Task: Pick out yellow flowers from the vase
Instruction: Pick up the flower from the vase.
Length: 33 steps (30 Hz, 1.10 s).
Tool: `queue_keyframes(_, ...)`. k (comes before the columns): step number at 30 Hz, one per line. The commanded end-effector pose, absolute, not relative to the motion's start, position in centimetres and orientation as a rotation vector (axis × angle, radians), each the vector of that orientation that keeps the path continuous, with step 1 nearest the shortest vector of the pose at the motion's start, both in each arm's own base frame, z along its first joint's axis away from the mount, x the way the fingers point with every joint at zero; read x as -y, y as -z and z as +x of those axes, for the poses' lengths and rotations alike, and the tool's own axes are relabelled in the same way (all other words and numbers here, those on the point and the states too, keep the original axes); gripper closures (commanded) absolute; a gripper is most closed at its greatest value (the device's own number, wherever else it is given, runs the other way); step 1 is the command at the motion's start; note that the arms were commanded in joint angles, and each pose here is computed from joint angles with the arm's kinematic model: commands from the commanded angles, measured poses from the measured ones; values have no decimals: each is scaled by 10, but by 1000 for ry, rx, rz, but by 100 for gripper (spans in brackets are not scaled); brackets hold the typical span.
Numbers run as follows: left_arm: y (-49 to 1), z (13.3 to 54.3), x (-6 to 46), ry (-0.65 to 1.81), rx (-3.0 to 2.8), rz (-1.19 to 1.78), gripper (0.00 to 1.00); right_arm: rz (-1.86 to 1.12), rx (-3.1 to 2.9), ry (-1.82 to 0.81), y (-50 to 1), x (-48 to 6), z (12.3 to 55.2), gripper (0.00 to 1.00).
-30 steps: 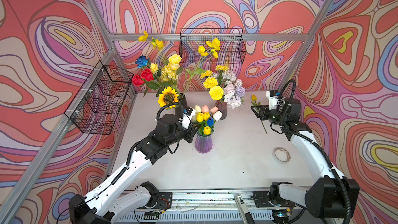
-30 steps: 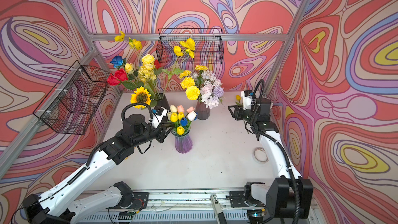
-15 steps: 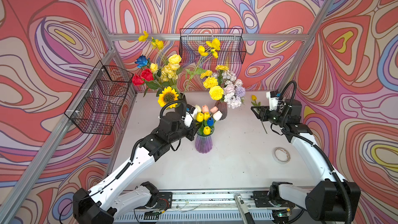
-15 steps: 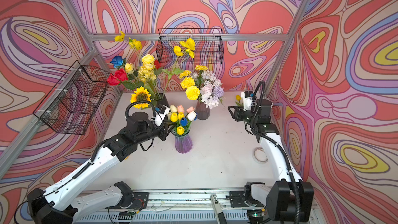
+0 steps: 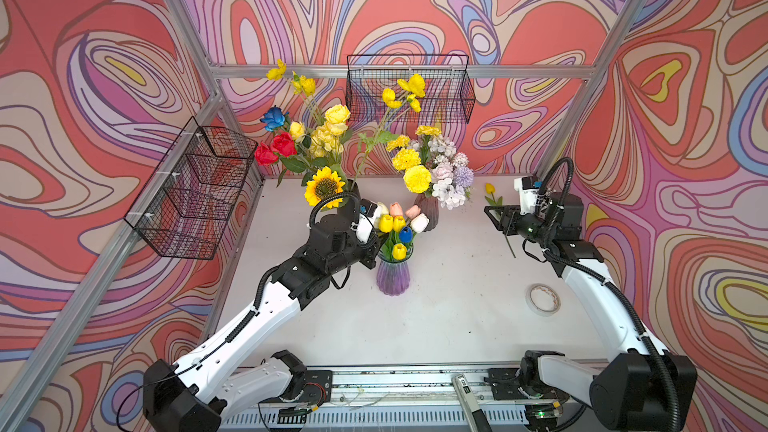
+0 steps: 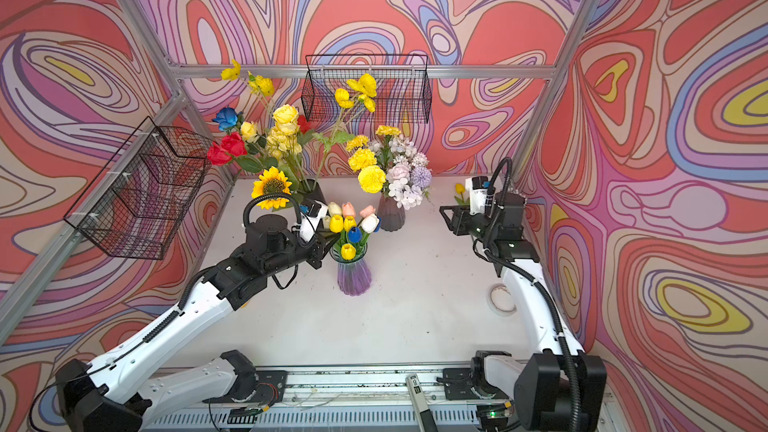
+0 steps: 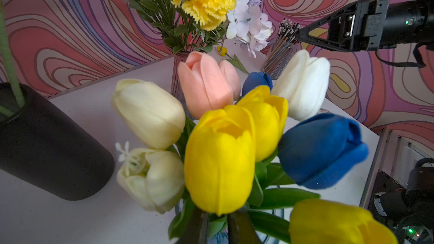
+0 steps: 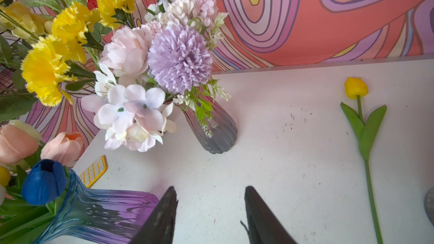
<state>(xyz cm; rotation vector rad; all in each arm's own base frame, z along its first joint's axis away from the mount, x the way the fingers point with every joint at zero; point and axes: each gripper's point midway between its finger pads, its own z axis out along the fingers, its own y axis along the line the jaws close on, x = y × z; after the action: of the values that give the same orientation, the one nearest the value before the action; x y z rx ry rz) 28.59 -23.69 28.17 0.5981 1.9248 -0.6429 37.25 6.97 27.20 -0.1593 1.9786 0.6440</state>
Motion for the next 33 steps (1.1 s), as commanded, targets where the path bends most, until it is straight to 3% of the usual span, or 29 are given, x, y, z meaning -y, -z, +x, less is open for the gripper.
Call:
queue_keyframes(1,-288,289,240,652,-1892,596,84,-166,-1960,-646,-275,-70,368,51)
queue_keyframes(17,-287,285,239,670,-1888,593,97,-172,-1947,-641,-279,-71,365,51)
queue_keyframes(33,-321,267,224,664,-1808,585,100,-211,-1894,-691,-290,-78,363,51)
